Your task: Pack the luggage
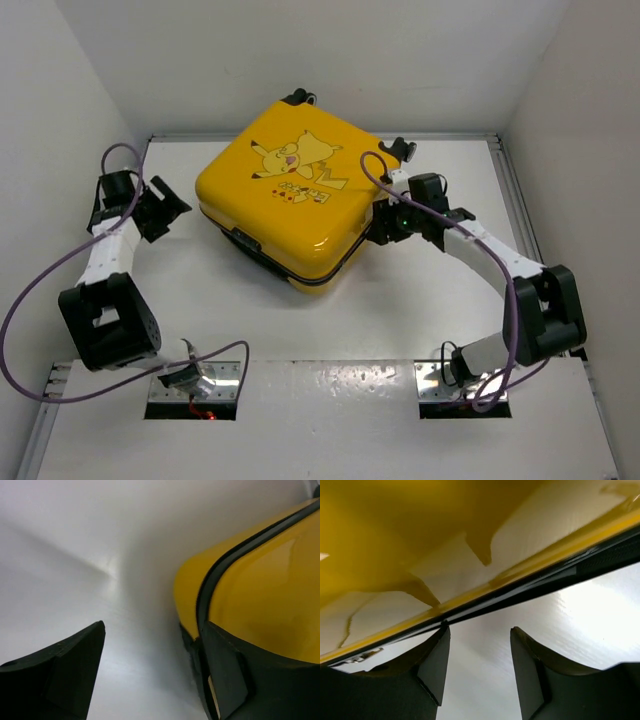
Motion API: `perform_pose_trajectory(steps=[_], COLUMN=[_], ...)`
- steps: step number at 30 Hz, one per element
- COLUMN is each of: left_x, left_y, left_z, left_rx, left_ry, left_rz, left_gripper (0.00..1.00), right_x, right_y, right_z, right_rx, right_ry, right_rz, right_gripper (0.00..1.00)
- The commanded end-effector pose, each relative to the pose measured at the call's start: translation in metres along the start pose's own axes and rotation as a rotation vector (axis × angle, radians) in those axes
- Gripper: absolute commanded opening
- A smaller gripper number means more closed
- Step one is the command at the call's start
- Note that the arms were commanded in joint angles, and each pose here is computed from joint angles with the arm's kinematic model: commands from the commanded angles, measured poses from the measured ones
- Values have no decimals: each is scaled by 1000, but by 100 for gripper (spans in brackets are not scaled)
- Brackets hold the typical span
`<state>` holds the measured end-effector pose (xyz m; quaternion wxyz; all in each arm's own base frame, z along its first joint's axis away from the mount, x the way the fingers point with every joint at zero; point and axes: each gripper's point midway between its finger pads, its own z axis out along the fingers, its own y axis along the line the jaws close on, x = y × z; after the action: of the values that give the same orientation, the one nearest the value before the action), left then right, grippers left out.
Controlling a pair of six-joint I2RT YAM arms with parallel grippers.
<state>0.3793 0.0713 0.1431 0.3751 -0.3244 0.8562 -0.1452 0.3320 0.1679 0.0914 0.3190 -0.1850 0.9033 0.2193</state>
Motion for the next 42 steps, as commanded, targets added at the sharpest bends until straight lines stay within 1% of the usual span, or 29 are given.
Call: perform_pose_trajectory(steps=[1,3,5,7,9,10,12,13,14,15,18,19,22,23,24,26,27,28,31,33,34,38,41,42], left_x=[6,17,37,47,68,74,93,101,105,105,132,139,142,151,144,148,143,144,137,139,138,150,161,164], left_y=[24,38,44,43,49,46,49,48,46,41,22,17,-10,-12,-21,-26,-35,-37,-53,-61,-68,-66,-57,-52], left_z=[-31,-36,-40,-45,-43,-44,-43,-44,-45,-46,-51,-50,-45,-46,-43,-41,-38,-37,-32,-29,-30,-15,-4,2], left_rx=[-75,-80,-64,-50,-68,-62,-66,-54,-49,-32,49,73,179,187,220,236,275,290,348,362,387,328,255,223], left_ry=[-7,29,83,89,136,142,188,216,220,222,287,307,285,315,282,284,264,264,243,257,245,277,295,296], left_rz=[-87,-139,-163,-164,-199,-190,-210,-220,-211,-202,-203,-207,-177,-185,-168,-181,-169,-189,-186,-177,-157,-171,-179,-177], left_gripper=[82,80,75,68,68,68,65,65,64,64,63,63,59,59,59,59,59,59,59,59,59,57,52,52], right_x=[-32,-37,-31,-33,-27,-28,-28,-24,-23,-23,-7,-7,17,12,17,15,15,14,6,3,1,-5,-18,-24], right_y=[10,12,19,28,39,54,64,70,78,78,70,70,65,68,69,74,78,81,85,82,83,77,66,65], right_z=[-14,-19,-16,-14,-6,1,7,15,16,18,13,9,5,0,2,1,1,1,-1,-3,-5,-14,-25,-31], right_rx=[-13,-12,-30,-49,-67,-90,-95,-84,-91,-75,-40,-39,-44,-49,-57,-69,-76,-83,-83,-69,-69,-50,3,17], right_ry=[-168,-216,-213,-228,-215,-225,-222,-204,-201,-197,-186,-203,-190,-208,-198,-207,-207,-208,-234,-249,-258,-292,-337,-359], right_rz=[-12,-52,-95,-134,-162,-203,-228,-251,-271,-274,-273,-276,-274,-277,-275,-274,-271,-269,-262,-252,-254,-235,-215,-214], right_gripper=[52,52,52,52,52,52,52,48,48,47,44,44,44,44,44,44,44,44,44,44,46,49,56,58])
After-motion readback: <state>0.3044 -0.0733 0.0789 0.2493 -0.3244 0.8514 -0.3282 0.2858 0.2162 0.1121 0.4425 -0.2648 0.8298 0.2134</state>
